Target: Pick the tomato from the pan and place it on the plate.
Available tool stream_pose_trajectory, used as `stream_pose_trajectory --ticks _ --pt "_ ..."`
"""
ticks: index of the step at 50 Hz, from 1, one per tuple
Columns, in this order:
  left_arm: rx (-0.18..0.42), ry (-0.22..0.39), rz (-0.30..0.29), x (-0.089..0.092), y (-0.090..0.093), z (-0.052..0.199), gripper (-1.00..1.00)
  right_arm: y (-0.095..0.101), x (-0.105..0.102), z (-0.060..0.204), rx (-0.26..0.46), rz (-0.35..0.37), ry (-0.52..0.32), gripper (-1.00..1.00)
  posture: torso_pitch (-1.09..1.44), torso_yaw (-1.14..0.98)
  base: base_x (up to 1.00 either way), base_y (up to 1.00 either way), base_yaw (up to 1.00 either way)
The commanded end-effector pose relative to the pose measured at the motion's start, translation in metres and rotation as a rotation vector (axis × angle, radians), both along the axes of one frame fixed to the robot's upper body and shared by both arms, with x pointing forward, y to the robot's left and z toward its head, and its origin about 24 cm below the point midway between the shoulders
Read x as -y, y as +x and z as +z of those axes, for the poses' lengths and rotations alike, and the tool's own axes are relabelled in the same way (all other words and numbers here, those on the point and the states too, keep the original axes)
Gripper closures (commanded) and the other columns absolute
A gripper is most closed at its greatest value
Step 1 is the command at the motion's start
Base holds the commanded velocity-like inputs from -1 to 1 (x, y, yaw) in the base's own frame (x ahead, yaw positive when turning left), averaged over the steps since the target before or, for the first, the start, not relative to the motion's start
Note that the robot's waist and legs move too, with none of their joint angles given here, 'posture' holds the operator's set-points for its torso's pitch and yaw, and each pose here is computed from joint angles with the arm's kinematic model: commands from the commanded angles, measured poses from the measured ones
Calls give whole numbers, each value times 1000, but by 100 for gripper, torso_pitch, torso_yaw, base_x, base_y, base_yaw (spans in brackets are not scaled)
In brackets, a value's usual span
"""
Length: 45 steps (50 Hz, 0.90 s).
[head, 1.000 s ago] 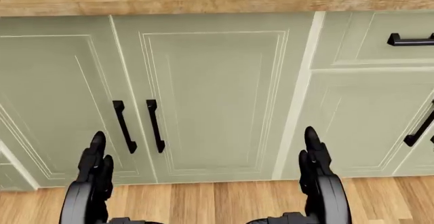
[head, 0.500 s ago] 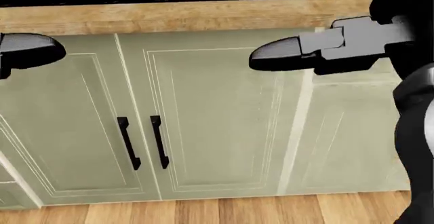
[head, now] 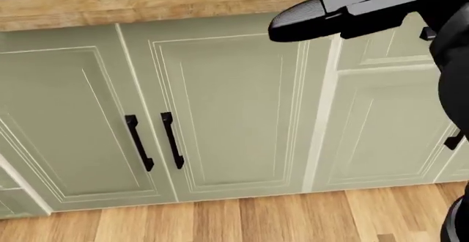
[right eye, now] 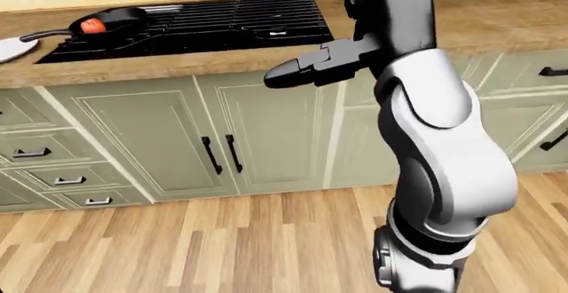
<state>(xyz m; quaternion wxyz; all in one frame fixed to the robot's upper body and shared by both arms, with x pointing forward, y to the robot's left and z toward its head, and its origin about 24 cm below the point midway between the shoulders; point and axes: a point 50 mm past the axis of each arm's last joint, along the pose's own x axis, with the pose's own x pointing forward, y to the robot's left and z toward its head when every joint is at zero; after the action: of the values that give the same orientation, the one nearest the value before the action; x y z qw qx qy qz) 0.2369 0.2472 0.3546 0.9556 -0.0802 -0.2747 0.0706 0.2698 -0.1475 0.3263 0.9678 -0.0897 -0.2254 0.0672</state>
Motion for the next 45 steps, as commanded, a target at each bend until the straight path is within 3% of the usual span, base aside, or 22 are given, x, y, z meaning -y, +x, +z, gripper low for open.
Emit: stream_pose_trajectory --ticks 1,17,19,28,44,45 --pt "94 26 -10 3 -12 14 -100 -19 2 24 151 6 10 -100 0 0 0 13 0" --pt "98 17 -13 2 -17 16 -100 -27 6 29 166 29 27 -100 0 0 0 13 0" --pt "100 10 -18 2 -18 17 -100 -29 4 31 167 67 70 -100 0 0 0 15 0" --pt "115 4 -44 5 -25 24 -100 -31 4 34 172 86 87 -100 0 0 0 20 0" --pt "113 12 -41 6 -24 22 -100 -32 1 33 175 91 66 -100 0 0 0 28 0" --pt "111 -19 -66 5 -23 23 -100 -32 2 34 176 90 69 -100 0 0 2 37 0"
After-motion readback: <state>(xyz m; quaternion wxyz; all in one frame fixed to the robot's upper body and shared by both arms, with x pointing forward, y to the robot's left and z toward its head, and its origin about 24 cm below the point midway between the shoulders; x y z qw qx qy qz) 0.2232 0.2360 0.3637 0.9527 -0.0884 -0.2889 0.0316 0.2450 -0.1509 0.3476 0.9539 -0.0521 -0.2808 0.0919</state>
